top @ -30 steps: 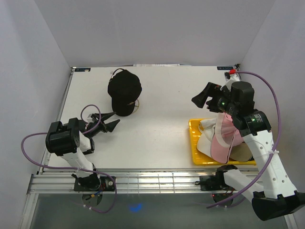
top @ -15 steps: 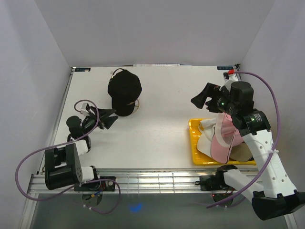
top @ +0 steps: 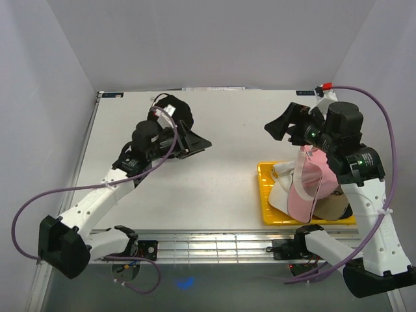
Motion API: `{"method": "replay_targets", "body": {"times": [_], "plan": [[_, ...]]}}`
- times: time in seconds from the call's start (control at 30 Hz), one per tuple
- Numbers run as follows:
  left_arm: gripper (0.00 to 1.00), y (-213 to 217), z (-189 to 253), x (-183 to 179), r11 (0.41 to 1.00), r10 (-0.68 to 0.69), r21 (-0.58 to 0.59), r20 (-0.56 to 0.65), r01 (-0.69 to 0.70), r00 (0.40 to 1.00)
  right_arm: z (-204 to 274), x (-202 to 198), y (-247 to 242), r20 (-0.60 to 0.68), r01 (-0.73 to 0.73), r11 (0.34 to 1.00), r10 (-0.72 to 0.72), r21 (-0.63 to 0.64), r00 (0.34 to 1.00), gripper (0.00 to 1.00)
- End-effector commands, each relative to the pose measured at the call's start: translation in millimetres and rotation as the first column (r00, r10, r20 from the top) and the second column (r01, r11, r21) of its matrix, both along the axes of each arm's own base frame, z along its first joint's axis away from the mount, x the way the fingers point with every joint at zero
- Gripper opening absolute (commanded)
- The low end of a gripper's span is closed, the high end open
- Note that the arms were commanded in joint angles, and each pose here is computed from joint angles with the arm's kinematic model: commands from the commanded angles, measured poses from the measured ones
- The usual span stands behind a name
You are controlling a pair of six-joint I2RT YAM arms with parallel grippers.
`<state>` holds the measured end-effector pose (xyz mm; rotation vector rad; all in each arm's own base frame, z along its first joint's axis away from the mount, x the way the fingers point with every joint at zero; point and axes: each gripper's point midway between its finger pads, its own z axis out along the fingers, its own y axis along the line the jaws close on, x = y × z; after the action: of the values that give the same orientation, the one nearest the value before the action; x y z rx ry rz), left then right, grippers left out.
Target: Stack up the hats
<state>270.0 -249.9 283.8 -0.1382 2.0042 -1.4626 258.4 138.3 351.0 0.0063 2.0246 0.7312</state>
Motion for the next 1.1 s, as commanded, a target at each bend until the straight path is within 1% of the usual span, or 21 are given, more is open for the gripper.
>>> {"method": "replay_targets", "body": {"times": [0.0, 0.03, 0.07, 0.1, 0.13, 0.17, 0.2, 0.23, 0.27, 0.3, 0.33, 0.37, 0.4, 0.43, 0.47, 0.5, 0.53, 0.57, 0.6, 0.77, 1.07], "plan": [[0.65, -28, -29, 3, 0.98, 0.047, 0.192, -0.014, -0.043, 0.999, 44, -11, -4, 0.111, 0.0, 1.0, -0.002, 0.017, 0.994, 0.92], [0.65, -53, -28, -2, 0.977, 0.009, 0.213, -0.002, -0.008, 1.0, 56, -16, -7, 0.136, 0.006, 1.0, -0.009, 0.024, 0.991, 0.92], [0.65, -66, -41, -8, 0.97, -0.013, 0.242, -0.021, 0.018, 1.0, 56, -16, -7, 0.135, 0.009, 1.0, -0.012, 0.024, 0.991, 0.92], [0.65, -81, -27, -9, 0.972, -0.037, 0.234, 0.01, 0.034, 0.999, 68, -21, -9, 0.168, 0.012, 0.999, -0.018, 0.036, 0.986, 0.92], [0.66, -97, -27, -13, 0.968, -0.063, 0.243, 0.016, 0.058, 0.998, 75, -24, -10, 0.186, 0.015, 0.999, -0.023, 0.046, 0.982, 0.92], [0.66, -125, -43, -25, 0.952, -0.121, 0.284, 0.002, 0.116, 0.993, 84, -27, -11, 0.212, 0.014, 0.998, -0.026, 0.056, 0.977, 0.92], [0.66, -143, -25, -26, 0.955, -0.145, 0.266, 0.035, 0.131, 0.989, 96, -33, -13, 0.246, 0.016, 0.997, -0.033, 0.072, 0.969, 0.92], [0.66, -158, -26, -31, 0.95, -0.172, 0.272, 0.038, 0.155, 0.984, 104, -38, -14, 0.266, 0.017, 0.996, -0.04, 0.089, 0.963, 0.92], [0.66, -183, -42, -42, 0.932, -0.216, 0.304, 0.023, 0.199, 0.976, 115, -43, -16, 0.297, 0.019, 0.994, -0.049, 0.104, 0.954, 0.92], [0.67, -195, -42, -47, 0.926, -0.237, 0.308, 0.03, 0.217, 0.971, 122, -47, -18, 0.314, 0.023, 0.993, -0.059, 0.116, 0.947, 0.92], [0.67, -216, -27, -58, 0.925, -0.275, 0.29, 0.059, 0.247, 0.96, 131, -52, -20, 0.339, 0.026, 0.991, -0.068, 0.129, 0.938, 0.92], [0.68, -228, -29, -64, 0.919, -0.296, 0.292, 0.062, 0.266, 0.953, 139, -56, -22, 0.356, 0.031, 0.989, -0.082, 0.147, 0.931, 0.92], [0.68, -243, -46, -66, 0.904, -0.314, 0.32, 0.051, 0.282, 0.948, 147, -63, -27, 0.383, 0.041, 0.986, -0.101, 0.161, 0.918, 0.92], [0.68, -258, -30, -69, 0.909, -0.327, 0.3, 0.082, 0.29, 0.941, 152, -68, -29, 0.4, 0.045, 0.984, -0.111, 0.171, 0.91, 0.91], [0.68, -271, -32, -84, 0.897, -0.358, 0.306, 0.085, 0.318, 0.93, 155, -70, -31, 0.409, 0.052, 0.982, -0.123, 0.18, 0.904, 0.91], [0.69, -284, -47, -85, 0.885, -0.366, 0.338, 0.085, 0.319, 0.927, 162, -77, -36, 0.43, 0.061, 0.978, -0.143, 0.199, 0.891, 0.91], [0.69, -297, -33, -89, 0.89, -0.374, 0.323, 0.117, 0.321, 0.92, 163, -80, -37, 0.437, 0.062, 0.976, -0.149, 0.207, 0.887, 0.91], [0.69, -307, -36, -102, 0.878, -0.399, 0.337, 0.122, 0.341, 0.909, 166, -83, -39, 0.445, 0.065, 0.975, -0.157, 0.214, 0.882, 0.91], [0.69, -316, -50, -102, 0.868, -0.399, 0.369, 0.12, 0.332, 0.909, 169, -88, -40, 0.454, 0.064, 0.972, -0.164, 0.227, 0.876, 0.91], [0.69, -343, -47, -125, 0.863, -0.417, 0.382, 0.17, 0.33, 0.893, 170, -96, -41, 0.458, 0.054, 0.972, -0.157, 0.23, 0.875, 0.91], [0.69, -349, -45, -144, 0.867, -0.418, 0.381, 0.204, 0.322, 0.885, 161, -101, -41, 0.445, 0.048, 0.973, -0.147, 0.225, 0.883, 0.91]]}}
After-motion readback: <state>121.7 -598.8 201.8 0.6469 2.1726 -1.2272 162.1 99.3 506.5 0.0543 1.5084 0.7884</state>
